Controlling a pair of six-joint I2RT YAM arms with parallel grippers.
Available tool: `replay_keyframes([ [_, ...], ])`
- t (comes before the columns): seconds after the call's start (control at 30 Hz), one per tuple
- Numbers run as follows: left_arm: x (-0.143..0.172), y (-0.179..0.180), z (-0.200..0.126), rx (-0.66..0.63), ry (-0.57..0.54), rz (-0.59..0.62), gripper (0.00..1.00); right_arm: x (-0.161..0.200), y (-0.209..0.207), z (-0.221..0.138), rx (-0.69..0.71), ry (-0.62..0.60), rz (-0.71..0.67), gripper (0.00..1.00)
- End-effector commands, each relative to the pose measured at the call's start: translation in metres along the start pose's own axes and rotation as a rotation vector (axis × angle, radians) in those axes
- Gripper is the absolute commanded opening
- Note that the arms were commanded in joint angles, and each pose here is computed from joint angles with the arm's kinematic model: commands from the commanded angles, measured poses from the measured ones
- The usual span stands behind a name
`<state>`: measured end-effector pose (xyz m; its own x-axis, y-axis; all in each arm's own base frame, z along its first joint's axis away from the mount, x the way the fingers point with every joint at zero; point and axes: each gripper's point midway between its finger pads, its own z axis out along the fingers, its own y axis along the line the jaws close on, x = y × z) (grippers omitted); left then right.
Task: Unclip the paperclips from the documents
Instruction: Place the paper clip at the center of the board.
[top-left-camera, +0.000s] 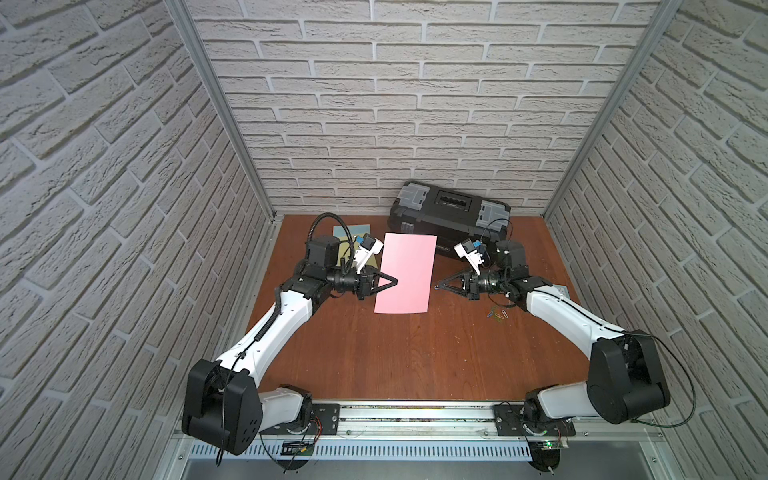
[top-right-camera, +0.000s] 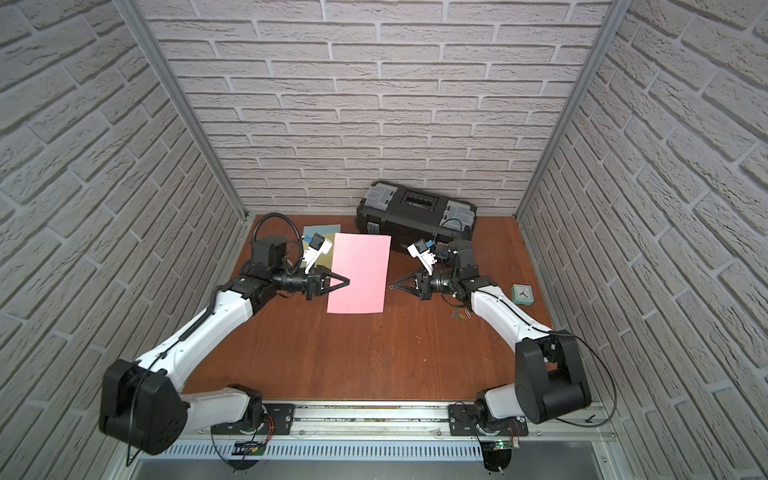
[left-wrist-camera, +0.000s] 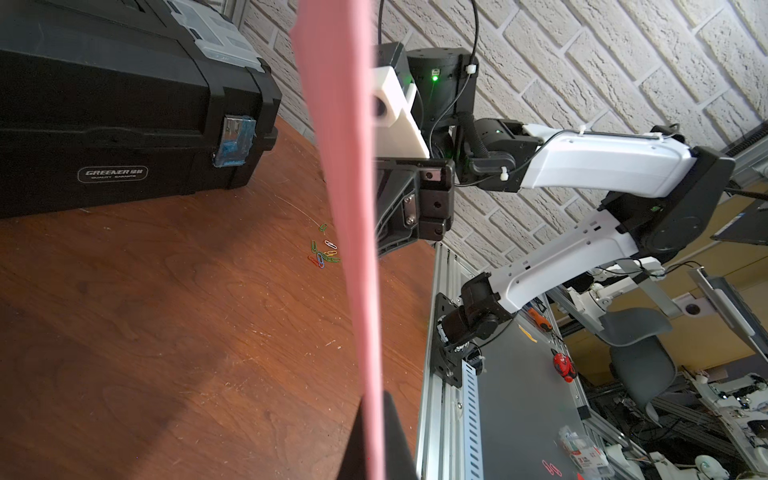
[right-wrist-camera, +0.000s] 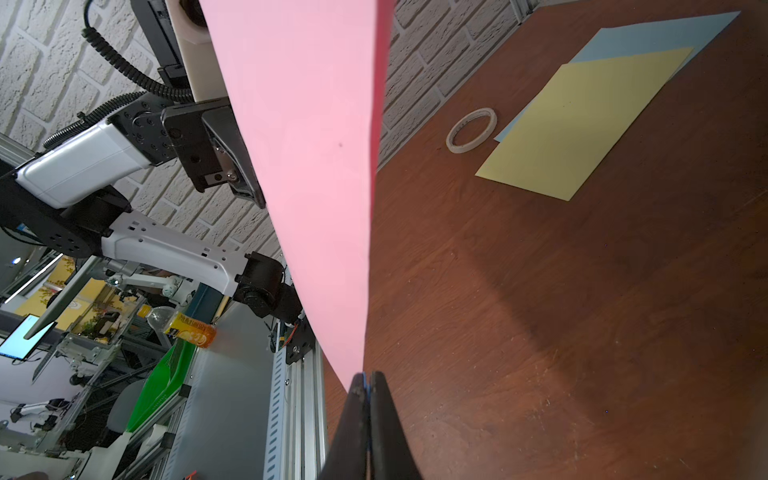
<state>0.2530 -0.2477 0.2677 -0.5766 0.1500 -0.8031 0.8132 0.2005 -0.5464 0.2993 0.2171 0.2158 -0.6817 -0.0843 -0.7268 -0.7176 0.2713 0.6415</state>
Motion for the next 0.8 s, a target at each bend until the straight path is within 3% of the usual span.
replay_keyframes([
  [0.0,-0.015,-0.01,-0.006,0.007,-0.027,0.076,0.0,-0.008,0.006,-0.005,0.018,-0.02,-0.045,0.06],
  [0.2,-0.015,-0.008,-0.006,-0.007,-0.026,0.077,0.0,0.005,-0.033,-0.02,0.228,-0.03,0.068,0.06],
  [0.53,-0.015,0.004,-0.005,-0.06,-0.028,0.071,0.0,0.088,-0.13,-0.102,0.755,-0.117,0.528,0.03],
  [0.77,-0.013,0.012,-0.005,-0.091,-0.027,0.065,0.0,0.121,-0.148,-0.127,0.875,-0.126,0.671,0.03],
])
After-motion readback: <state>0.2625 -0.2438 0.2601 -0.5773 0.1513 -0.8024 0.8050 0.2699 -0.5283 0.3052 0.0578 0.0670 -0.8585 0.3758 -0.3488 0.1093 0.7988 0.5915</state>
